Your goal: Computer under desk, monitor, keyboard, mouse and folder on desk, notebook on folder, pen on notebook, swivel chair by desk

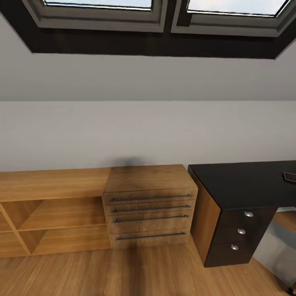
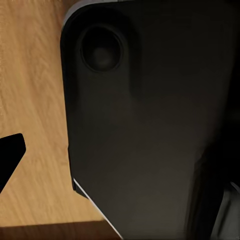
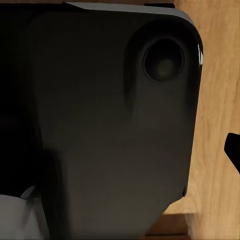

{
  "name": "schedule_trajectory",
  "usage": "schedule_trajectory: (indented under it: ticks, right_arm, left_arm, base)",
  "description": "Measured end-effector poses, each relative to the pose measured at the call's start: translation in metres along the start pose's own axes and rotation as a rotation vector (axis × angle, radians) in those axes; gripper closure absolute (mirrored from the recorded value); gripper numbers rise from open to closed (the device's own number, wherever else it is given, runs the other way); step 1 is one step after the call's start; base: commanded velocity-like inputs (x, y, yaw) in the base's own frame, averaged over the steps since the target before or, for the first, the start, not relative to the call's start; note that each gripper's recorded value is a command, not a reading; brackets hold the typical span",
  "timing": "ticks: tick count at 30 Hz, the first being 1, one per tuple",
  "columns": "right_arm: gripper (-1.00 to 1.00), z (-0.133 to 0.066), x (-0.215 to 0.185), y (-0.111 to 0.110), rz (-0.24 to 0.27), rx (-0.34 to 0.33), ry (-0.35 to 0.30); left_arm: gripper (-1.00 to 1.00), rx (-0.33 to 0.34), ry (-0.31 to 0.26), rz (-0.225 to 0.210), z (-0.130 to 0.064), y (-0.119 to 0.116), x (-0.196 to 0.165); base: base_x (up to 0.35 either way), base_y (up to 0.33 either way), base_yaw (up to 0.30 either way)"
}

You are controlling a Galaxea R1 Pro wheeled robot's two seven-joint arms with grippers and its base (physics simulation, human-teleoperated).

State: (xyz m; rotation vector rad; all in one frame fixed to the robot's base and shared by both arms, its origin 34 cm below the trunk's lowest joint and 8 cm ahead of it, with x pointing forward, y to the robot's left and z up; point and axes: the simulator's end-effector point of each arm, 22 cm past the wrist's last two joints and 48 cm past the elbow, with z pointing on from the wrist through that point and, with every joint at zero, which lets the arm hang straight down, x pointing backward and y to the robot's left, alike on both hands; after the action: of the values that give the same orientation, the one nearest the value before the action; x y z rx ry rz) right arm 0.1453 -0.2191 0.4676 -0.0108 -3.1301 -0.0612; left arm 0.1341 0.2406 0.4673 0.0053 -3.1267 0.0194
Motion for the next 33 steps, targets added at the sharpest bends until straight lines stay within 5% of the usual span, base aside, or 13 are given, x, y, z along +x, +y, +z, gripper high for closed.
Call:
schedule_trajectory:
  ticks: [12, 17, 20, 24, 33]
  right_arm:
    - [-1.00, -0.019, 0.004, 0.004, 0.001, -0.005, 0.007]
    - [-1.00, -0.027, -0.015, 0.011, 0.002, -0.014, -0.075]
    - [-1.00, -0.037, -0.051, 0.020, 0.004, -0.026, -0.242]
    - [-1.00, -0.070, -0.113, 0.029, 0.004, -0.039, -0.553]
    - [-1.00, -0.145, -0.226, 0.019, 0.003, -0.026, -0.945]
  left_arm:
    - [-1.00, -0.003, 0.006, -0.003, -0.019, 0.002, 0.003]
    - [-1.00, -0.008, 0.006, -0.037, -0.026, 0.005, 0.003]
    - [-1.00, -0.010, -0.014, -0.058, -0.031, 0.007, -0.006]
    - [-1.00, -0.015, -0.099, -0.069, -0.038, 0.012, -0.046]
    - [-1.00, -0.014, -0.359, -0.076, -0.079, 0.018, -0.166]
  base:
    - [0.000, 0.000, -0.106]
    - [0.000, 0.000, -0.239]
    - [0.000, 0.000, -0.260]
    - [0.000, 0.000, -0.265]
    - [0.000, 0.000, -0.258]
